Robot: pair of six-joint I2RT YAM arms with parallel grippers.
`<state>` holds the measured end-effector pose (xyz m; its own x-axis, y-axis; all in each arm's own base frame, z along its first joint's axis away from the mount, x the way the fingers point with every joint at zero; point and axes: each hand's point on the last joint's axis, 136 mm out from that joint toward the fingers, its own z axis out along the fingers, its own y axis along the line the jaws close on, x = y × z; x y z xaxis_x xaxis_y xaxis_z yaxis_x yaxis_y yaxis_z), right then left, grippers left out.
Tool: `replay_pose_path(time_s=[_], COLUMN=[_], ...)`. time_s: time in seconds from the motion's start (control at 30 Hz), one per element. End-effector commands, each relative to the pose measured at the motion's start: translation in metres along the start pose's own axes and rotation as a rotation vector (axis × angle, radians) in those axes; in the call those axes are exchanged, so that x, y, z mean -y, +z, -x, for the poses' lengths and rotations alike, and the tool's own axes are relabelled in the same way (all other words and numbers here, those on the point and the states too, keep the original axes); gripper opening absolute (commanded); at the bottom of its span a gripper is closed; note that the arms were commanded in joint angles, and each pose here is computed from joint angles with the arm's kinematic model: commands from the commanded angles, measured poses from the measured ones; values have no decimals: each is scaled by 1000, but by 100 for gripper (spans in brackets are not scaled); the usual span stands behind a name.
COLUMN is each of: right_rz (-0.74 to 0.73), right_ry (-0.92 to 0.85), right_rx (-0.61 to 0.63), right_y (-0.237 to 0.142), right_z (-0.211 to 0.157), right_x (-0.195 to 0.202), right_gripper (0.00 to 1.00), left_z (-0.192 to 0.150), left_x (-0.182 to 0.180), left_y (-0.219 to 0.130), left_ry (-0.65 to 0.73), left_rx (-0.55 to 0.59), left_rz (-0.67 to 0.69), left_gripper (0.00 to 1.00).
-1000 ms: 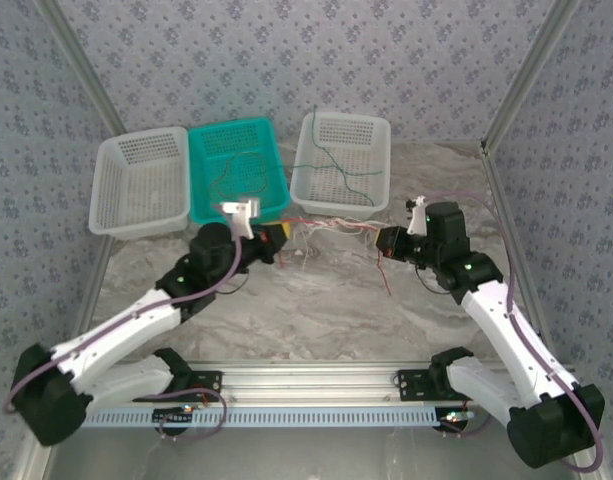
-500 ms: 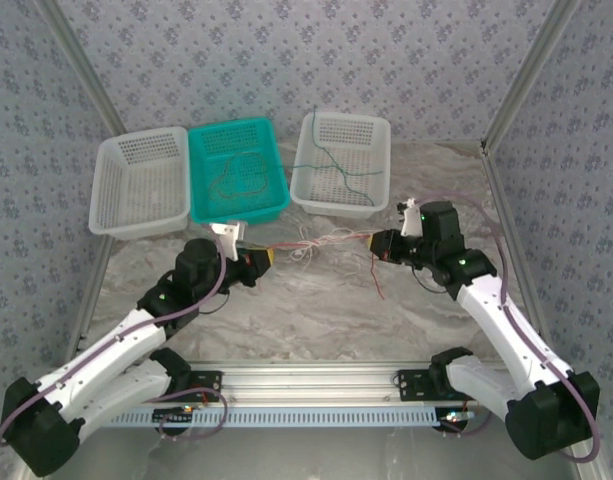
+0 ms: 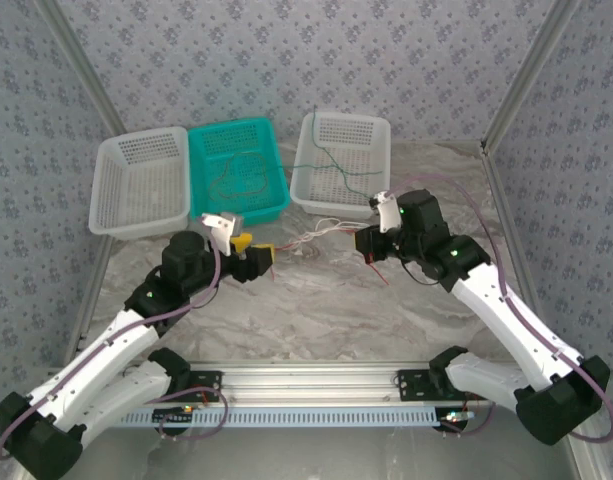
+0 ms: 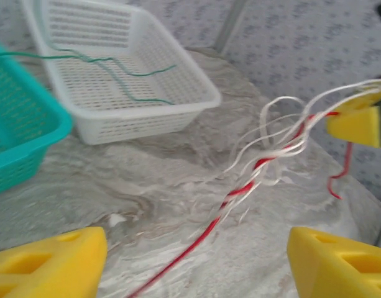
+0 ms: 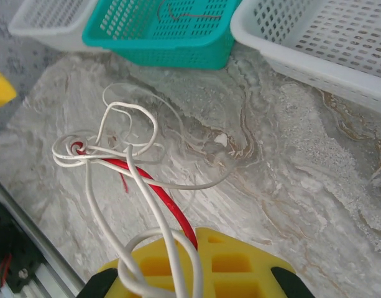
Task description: Untangle the cables
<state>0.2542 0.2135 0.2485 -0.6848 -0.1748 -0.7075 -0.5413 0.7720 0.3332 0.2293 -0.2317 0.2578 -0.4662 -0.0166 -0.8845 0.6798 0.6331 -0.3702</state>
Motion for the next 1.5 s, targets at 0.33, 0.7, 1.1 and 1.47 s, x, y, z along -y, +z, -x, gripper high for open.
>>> replay_pose_path(time_s=[0.33, 0.7, 1.1, 1.47], right_rz=[91, 124, 31, -198], right_ry=[-146, -150, -102, 202], right_rx=[-104, -92, -54, 52], right_y=[8, 4, 3, -17], right_z=[-17, -14, -9, -12], right_x=[-32, -39, -18, 70], right_gripper=[0, 0, 0, 0], left_z=[25, 11, 14, 33], left_x=[76, 77, 35, -29], left_y=[60, 96, 96, 40], left_ry=[183, 146, 104, -26], left_rx=[-103, -156, -138, 30], left_rz=[-367, -407, -160, 91], left_gripper=[87, 75, 0, 0])
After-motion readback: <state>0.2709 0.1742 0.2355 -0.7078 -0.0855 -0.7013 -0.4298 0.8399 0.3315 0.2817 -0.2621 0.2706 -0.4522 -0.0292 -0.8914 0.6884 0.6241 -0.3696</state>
